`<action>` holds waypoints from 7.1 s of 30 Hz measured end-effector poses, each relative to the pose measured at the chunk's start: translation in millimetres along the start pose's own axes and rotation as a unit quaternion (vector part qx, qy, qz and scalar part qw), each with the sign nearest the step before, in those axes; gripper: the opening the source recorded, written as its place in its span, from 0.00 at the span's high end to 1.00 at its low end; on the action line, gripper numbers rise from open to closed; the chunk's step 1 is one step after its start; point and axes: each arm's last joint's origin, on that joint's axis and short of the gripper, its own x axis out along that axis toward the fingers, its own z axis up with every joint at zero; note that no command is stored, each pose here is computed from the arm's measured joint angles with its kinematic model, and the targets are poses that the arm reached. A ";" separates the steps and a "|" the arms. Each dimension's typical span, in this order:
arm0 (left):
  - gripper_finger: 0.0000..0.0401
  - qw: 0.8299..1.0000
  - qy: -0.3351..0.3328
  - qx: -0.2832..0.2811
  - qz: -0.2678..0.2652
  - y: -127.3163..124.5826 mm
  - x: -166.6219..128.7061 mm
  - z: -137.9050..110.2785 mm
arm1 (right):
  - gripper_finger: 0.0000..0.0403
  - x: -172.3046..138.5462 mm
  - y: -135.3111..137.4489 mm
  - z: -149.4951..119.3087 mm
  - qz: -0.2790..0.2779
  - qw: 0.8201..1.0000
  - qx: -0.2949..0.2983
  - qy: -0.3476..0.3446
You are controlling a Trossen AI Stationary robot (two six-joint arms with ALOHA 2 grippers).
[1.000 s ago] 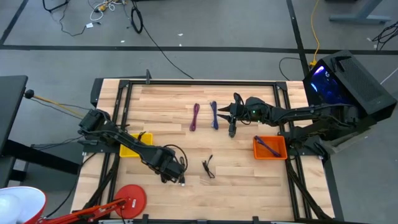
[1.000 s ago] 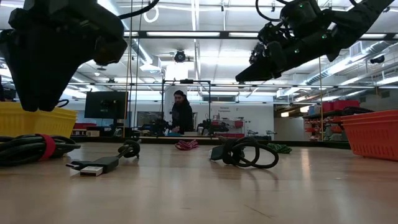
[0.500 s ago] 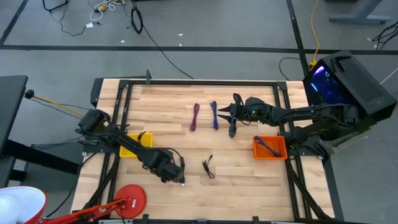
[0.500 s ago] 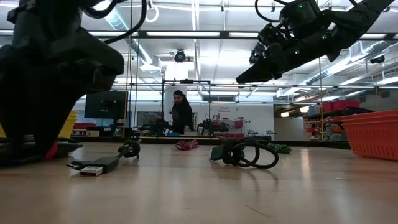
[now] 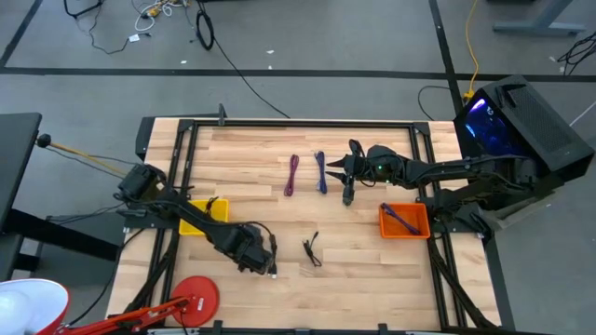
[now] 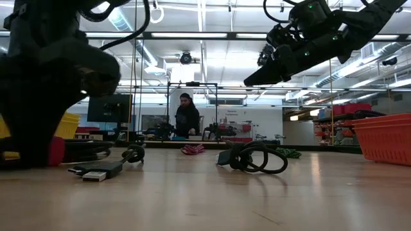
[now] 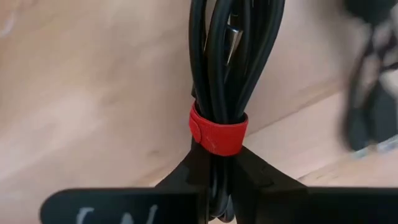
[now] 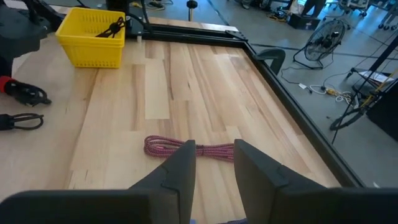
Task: Pick & Place USB Port
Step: Put the black USB cable into the yellow bin
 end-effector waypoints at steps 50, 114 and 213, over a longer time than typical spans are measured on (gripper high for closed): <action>0.92 0.963 -0.149 0.133 0.180 126.4 -143.0 -1.7 | 0.73 -0.2 -1.2 -1.3 -0.025 0.999 0.043 0.010; 0.55 0.976 -0.194 0.087 -0.050 66.8 -89.7 15.8 | 0.73 -0.1 -1.4 -0.8 -0.026 0.999 0.044 0.007; 0.97 0.897 -0.300 0.257 0.199 33.2 -207.3 58.1 | 0.73 -0.3 -1.3 -6.4 -0.038 0.998 0.031 0.038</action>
